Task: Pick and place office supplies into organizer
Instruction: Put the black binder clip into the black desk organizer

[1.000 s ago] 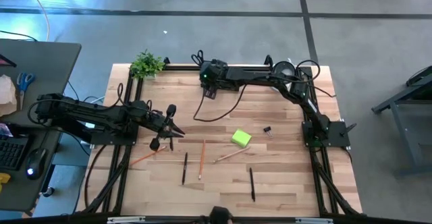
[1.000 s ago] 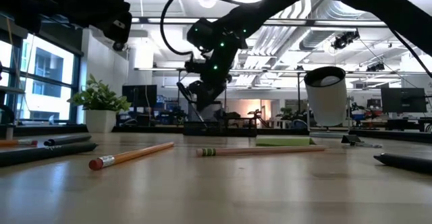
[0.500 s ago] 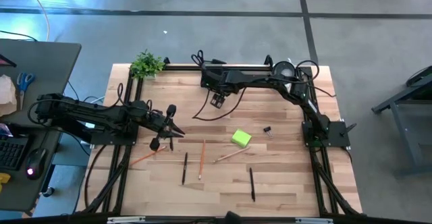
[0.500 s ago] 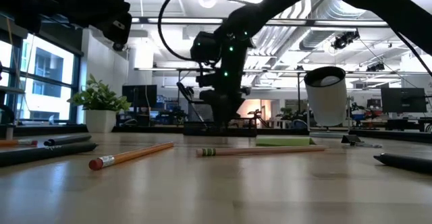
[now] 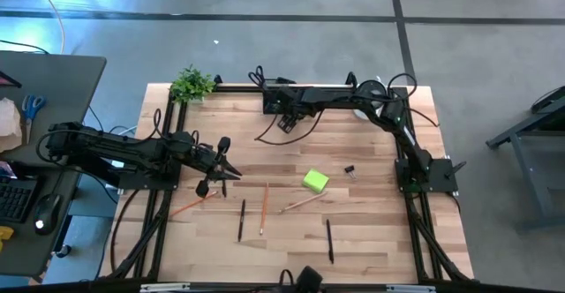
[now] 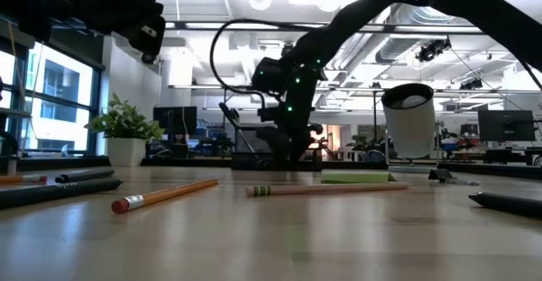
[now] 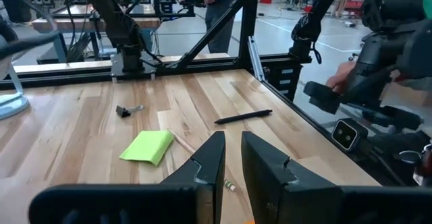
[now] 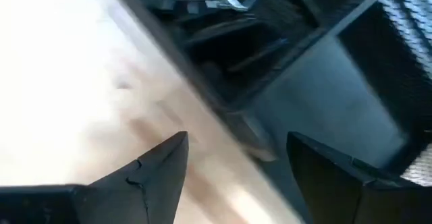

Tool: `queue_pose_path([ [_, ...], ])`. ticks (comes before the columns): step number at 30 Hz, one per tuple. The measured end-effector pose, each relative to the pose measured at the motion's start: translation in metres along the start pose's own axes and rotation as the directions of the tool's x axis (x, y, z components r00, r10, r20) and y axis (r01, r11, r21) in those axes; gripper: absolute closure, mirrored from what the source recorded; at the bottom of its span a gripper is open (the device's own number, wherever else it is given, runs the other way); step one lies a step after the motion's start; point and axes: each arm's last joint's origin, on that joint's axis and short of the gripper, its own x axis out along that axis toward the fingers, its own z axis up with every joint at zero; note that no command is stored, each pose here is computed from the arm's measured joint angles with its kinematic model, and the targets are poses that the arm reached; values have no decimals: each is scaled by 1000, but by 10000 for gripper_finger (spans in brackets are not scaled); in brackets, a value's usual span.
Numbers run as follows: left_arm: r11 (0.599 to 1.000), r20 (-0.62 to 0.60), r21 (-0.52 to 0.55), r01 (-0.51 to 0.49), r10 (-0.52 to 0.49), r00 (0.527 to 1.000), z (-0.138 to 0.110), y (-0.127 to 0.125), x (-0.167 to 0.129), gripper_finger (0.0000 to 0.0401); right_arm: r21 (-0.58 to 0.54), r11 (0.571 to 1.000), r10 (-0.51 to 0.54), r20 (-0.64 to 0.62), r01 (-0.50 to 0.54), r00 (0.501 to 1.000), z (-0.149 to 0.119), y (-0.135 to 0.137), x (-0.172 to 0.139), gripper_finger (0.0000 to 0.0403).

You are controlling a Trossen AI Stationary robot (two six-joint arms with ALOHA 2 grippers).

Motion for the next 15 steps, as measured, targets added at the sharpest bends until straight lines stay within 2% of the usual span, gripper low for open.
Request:
queue_pose_path([
  [4,1000,0,2,0,0,1000,0,0,0,361,-3,997,78,-30,-78,997,1,10,-8,155],
  [8,1000,0,2,0,0,1000,0,0,0,361,-24,996,81,-71,-83,994,8,20,-30,155],
  [11,1000,0,2,0,0,1000,0,0,0,361,-50,997,55,-102,-60,993,13,27,-51,155],
  [15,1000,0,-2,0,0,1000,0,0,0,361,-89,996,-18,-84,10,996,23,36,-85,156],
])
